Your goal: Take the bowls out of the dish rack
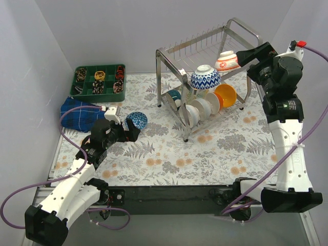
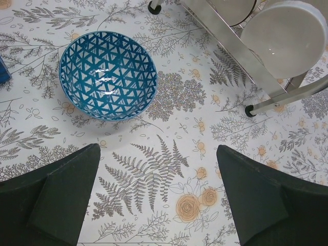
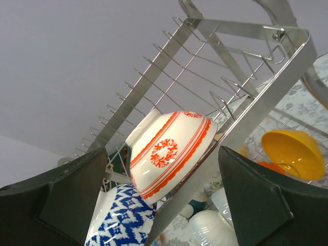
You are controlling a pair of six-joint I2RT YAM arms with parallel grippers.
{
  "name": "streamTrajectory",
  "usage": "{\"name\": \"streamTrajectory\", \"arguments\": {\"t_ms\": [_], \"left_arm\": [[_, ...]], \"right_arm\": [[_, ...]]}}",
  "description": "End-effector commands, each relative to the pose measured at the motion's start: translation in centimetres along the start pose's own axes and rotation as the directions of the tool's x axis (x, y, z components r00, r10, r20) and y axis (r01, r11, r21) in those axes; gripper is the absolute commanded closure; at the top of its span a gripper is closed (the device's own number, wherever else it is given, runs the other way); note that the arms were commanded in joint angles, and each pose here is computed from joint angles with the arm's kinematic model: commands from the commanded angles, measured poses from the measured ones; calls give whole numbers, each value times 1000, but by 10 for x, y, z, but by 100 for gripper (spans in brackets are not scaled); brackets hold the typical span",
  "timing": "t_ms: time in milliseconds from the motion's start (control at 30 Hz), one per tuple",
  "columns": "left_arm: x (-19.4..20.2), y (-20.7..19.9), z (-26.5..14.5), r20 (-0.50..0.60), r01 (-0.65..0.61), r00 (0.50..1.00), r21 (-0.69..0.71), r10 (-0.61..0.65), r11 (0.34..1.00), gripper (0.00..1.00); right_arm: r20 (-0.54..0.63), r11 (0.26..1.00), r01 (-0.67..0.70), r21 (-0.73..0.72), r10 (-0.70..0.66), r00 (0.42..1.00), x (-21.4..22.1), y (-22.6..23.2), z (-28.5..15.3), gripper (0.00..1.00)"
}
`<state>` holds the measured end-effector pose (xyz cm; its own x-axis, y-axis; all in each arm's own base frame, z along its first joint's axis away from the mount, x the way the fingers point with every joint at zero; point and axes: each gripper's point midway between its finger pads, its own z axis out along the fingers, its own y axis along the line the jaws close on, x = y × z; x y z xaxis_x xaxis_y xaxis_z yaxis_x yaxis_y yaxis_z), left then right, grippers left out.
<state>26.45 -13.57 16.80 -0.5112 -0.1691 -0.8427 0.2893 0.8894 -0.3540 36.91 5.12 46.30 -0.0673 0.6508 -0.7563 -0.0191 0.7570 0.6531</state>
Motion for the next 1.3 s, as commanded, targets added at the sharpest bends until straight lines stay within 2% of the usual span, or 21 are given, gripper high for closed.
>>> {"name": "streamTrajectory", "arguments": {"t_ms": [0,400,733,967,1267], "left_arm": [[-3,-1,0,22,-16,1000,9,16,1000,2],[1,-2,2,5,-16,1000,16,16,1000,2],[4,-3,2,-3,-16,1000,24,16,1000,2],[6,-3,3,-10,-17,1000,25,17,1000,2],[7,-3,4,-16,-14,1000,30,15,999,2]], "right_arm": [[-34,965,-162,-208,158,987,-2,34,-2,4],[-87,915,-287,-284,274,958,13,38,13,10],[-103,894,-333,-299,316,943,18,38,19,16],[-93,882,-380,-278,369,925,20,30,27,26],[-89,857,-439,-270,431,898,22,25,36,33]]}}
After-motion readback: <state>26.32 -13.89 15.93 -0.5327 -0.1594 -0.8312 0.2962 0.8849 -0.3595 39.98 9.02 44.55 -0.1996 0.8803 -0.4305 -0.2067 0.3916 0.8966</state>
